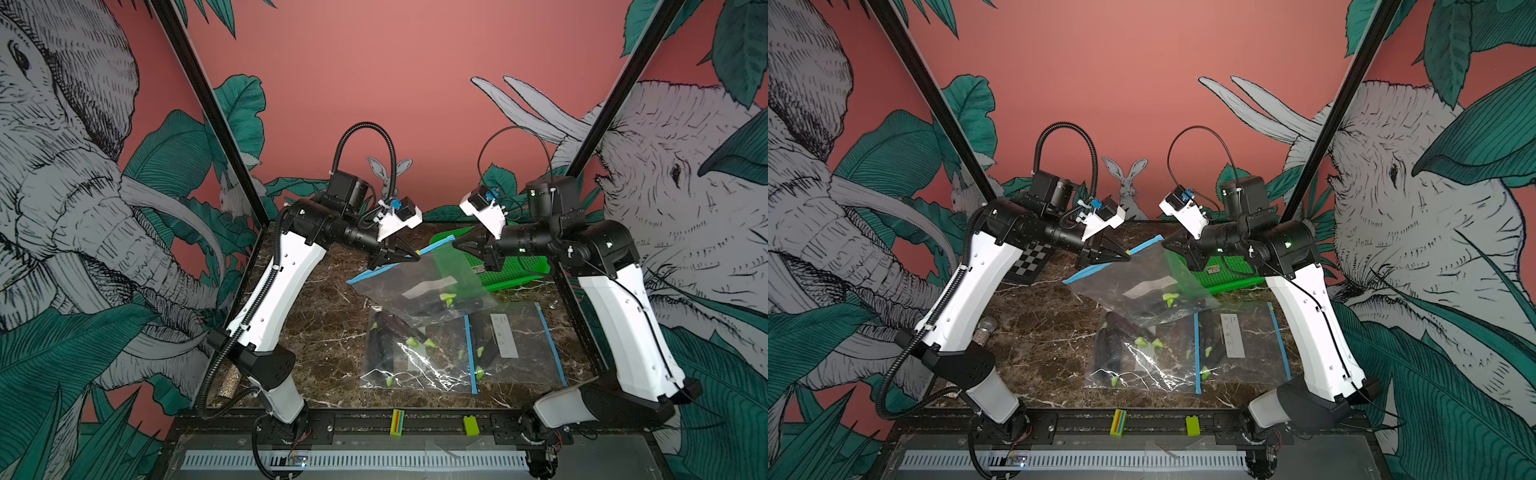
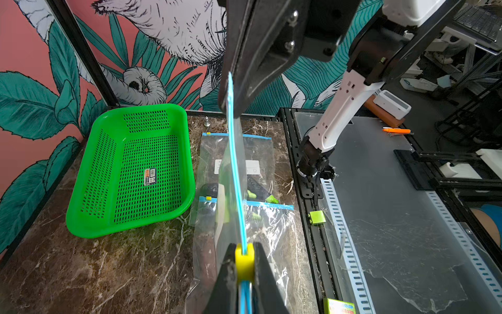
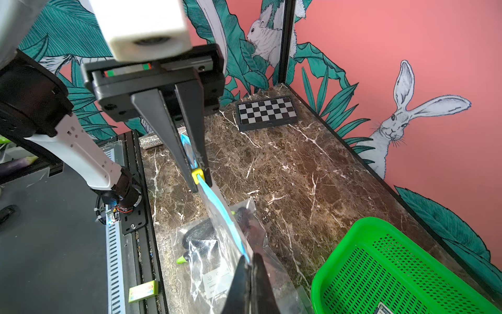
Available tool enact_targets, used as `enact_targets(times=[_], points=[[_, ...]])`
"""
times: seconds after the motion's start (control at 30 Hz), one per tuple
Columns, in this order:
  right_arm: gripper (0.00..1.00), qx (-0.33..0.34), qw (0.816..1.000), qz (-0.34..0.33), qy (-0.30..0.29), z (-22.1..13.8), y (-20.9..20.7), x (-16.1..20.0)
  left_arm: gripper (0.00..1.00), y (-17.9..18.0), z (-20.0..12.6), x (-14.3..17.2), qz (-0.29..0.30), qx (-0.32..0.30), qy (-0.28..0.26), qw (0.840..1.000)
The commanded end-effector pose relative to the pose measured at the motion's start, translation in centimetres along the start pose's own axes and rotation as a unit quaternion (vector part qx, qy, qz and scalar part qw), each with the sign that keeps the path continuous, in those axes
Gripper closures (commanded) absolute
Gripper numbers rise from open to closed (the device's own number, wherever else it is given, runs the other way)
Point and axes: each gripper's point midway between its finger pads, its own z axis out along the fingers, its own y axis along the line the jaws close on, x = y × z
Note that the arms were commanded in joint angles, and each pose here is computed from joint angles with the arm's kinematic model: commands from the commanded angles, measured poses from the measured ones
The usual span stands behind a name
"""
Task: Place the eggplant in a zip-top bag and seal the zipper
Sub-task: Zip the zipper on the zipper food storage bag.
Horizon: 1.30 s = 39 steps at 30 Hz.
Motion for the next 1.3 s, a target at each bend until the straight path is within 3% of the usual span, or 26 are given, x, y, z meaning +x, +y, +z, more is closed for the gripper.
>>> enact_targets(times=[0.0,0.43,0.47,0.5,0.57,0.63,0.83,1.27], points=[[1.00,0.029,0.999,-0.006,-0.018,-1.6,-0.8,-0.4,0.95,-1.4,-1.7,0.6,-0.012,-0.011,0.010,1.000],[1.00,0.014,0.999,0.013,-0.034,-1.3,-1.8,-0.2,0.95,-1.5,-2.8,1.4,-0.027,-0.031,0.005,0.999],[0.97,0.010,0.999,0.010,-0.038,-1.3,-1.7,-0.2,0.95,-1.4,-2.8,1.4,-0.027,-0.030,0.005,0.999],[0.88,0.003,0.999,0.005,-0.042,-1.3,-1.5,-0.3,0.95,-1.5,-2.8,1.3,-0.026,-0.028,0.003,0.999],[0.60,-0.010,0.999,-0.003,-0.049,-1.2,-1.1,-0.6,0.95,-1.5,-2.8,1.1,-0.025,-0.028,0.001,0.999],[0.52,-0.027,0.998,-0.014,-0.056,-1.2,-0.6,-0.9,0.95,-1.5,-2.9,0.8,-0.024,-0.027,0.000,0.999],[0.43,-0.072,0.993,-0.043,-0.082,-0.7,0.1,-2.2,0.95,-1.6,-3.1,0.4,-0.022,-0.023,-0.001,0.999],[0.41,-0.152,0.983,-0.057,-0.090,2.0,1.8,-3.9,0.94,-1.8,-3.2,0.0,-0.021,-0.021,-0.007,1.000]])
